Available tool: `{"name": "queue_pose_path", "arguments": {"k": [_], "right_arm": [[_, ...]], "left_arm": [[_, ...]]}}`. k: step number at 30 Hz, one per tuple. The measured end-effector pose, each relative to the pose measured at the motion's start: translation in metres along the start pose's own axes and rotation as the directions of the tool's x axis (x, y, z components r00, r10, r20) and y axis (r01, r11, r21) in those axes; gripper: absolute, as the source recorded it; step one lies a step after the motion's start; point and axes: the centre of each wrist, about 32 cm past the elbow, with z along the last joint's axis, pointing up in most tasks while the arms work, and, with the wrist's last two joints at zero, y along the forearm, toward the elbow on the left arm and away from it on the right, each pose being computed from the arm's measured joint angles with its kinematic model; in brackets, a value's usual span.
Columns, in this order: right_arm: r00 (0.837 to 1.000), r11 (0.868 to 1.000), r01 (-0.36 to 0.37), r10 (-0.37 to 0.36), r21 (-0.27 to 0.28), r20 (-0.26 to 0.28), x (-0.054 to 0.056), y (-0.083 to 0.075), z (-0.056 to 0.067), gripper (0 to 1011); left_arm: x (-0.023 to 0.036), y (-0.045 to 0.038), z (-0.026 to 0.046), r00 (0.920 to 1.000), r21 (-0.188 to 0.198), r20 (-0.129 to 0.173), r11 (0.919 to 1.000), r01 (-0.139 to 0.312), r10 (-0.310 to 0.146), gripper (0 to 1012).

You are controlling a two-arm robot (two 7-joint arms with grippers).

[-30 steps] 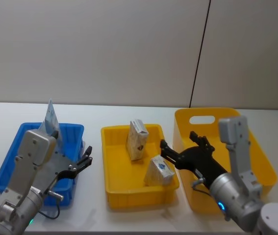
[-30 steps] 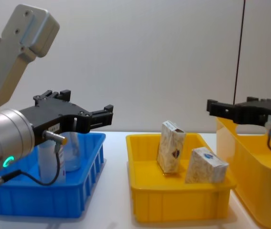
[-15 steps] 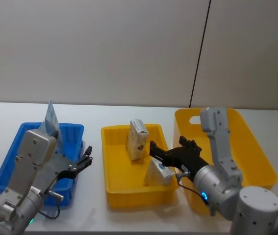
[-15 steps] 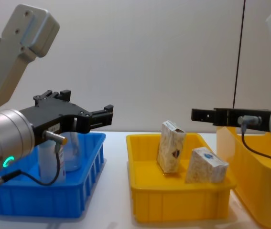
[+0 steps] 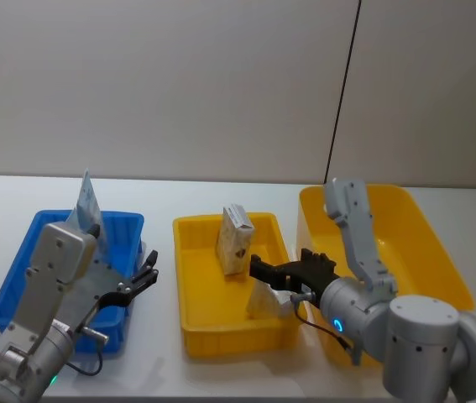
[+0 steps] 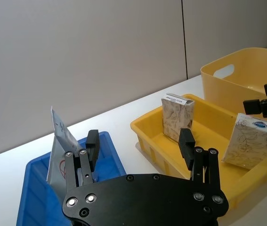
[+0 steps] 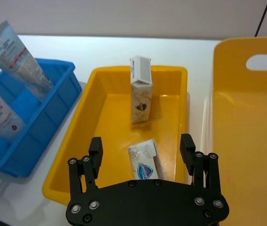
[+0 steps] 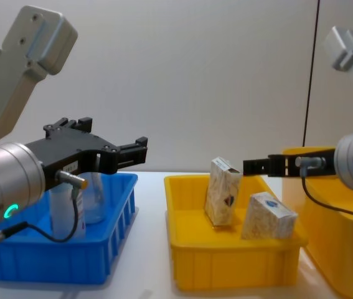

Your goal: Bimanual collaborative sorting of washing and personal care products

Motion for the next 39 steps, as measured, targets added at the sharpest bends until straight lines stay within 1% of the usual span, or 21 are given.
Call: {"name": "queue_pose_path", "arguments": {"k": [8,12,21,31,32,36,37,38,39], "right_arm": [[1.0,0.996,0.009,-0.008,-0.083,0.003,0.002,0.007,0.008,1004],[1.0,0.994,0.006,-0.005,-0.11,0.006,0.004,0.011,0.01,1004],[1.0,0.988,-0.013,0.015,-0.155,0.01,0.01,0.019,0.013,1004],[0.999,0.983,-0.044,0.047,-0.181,0.007,0.016,0.026,0.013,1004],[0.999,0.982,-0.05,0.052,-0.184,0.007,0.017,0.028,0.013,999],[0.998,0.98,-0.065,0.067,-0.19,0.004,0.019,0.03,0.012,928],[0.997,0.979,-0.071,0.073,-0.192,0.003,0.02,0.031,0.012,882],[0.997,0.978,-0.074,0.076,-0.193,0.002,0.02,0.032,0.012,868],[0.997,0.978,-0.076,0.078,-0.195,0.002,0.02,0.032,0.012,832]], "left_arm": [[0.0,0.0,0.0,1.0,0.0,0.0,1.0,0.0,0.0,1001],[0.0,0.0,0.0,1.0,0.0,0.0,1.0,0.0,0.0,1001],[0.0,0.0,0.0,1.0,0.0,0.0,1.0,0.0,0.0,1001],[0.0,0.0,0.0,1.0,0.0,0.0,1.0,0.0,0.0,1001],[0.0,0.0,0.0,1.0,0.0,0.0,1.0,0.0,0.0,1001],[0.0,0.0,0.0,1.0,0.0,0.0,1.0,0.0,0.0,1001],[0.0,0.0,0.0,1.0,0.0,0.0,1.0,0.0,0.0,1001],[0.0,0.0,0.0,1.0,0.0,0.0,1.0,0.0,0.0,1001],[0.0,0.0,0.0,1.0,0.0,0.0,1.0,0.0,0.0,1001]]}}
